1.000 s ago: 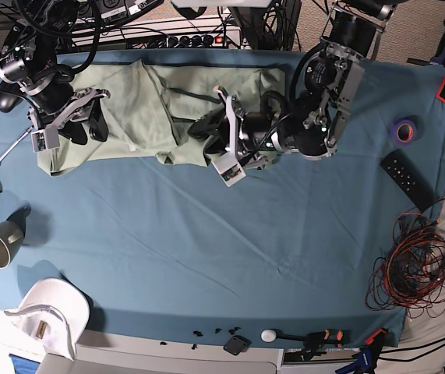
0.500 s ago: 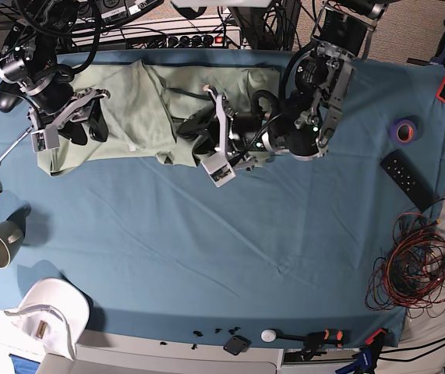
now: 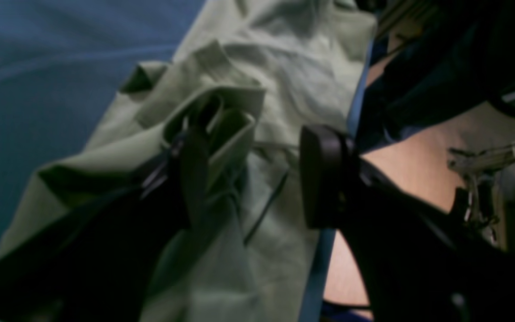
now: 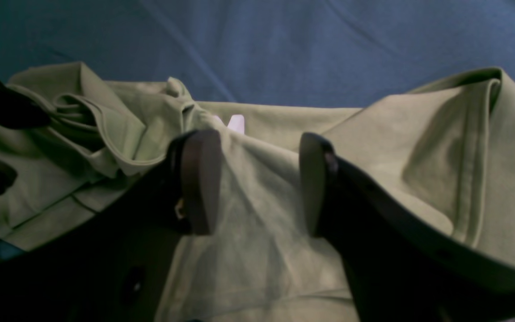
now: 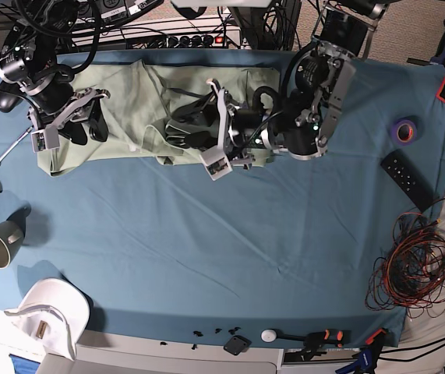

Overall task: Fold the T-shirt properly
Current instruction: 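Release and reposition the left gripper on the folded layer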

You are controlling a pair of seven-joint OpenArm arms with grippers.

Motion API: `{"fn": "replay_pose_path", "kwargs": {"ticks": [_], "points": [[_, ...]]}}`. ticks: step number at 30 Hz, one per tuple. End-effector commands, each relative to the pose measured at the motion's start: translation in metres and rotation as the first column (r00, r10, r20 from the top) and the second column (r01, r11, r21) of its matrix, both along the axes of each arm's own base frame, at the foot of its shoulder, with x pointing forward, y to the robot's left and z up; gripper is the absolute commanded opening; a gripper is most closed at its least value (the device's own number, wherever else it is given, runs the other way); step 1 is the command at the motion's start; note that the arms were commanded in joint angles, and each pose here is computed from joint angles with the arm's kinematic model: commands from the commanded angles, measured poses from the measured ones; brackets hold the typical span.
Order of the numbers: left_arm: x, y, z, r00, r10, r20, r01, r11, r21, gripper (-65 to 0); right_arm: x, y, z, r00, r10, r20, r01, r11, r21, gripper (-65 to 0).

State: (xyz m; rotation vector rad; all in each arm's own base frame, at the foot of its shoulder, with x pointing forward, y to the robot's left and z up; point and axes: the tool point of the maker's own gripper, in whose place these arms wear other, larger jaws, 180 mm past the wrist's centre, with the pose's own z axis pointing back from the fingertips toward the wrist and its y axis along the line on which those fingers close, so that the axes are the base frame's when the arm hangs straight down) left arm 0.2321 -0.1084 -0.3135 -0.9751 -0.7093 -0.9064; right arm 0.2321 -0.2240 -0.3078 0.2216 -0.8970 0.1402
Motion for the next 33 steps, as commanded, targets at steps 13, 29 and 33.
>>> {"fn": "replay_pose_path", "kwargs": {"ticks": [13,29,33], "points": [[0.070,0.102,0.017,0.925,0.360,0.121,-0.371,0.924,0.094,-65.0,0.006,-0.001,0.013,0.999,0.005,0.054,-0.005,1.000,0.000,-36.4],[0.040,0.124,-0.031,0.884,0.467,0.002,-0.457,0.864,0.213,-65.0,0.007,0.000,0.013,0.998,0.005,0.058,-0.005,1.000,0.001,-36.4],[0.046,0.131,-0.035,0.861,0.508,0.024,-0.498,0.834,0.237,-65.0,0.007,0.000,0.014,0.998,0.004,0.060,-0.004,1.000,0.002,-36.4]]}}
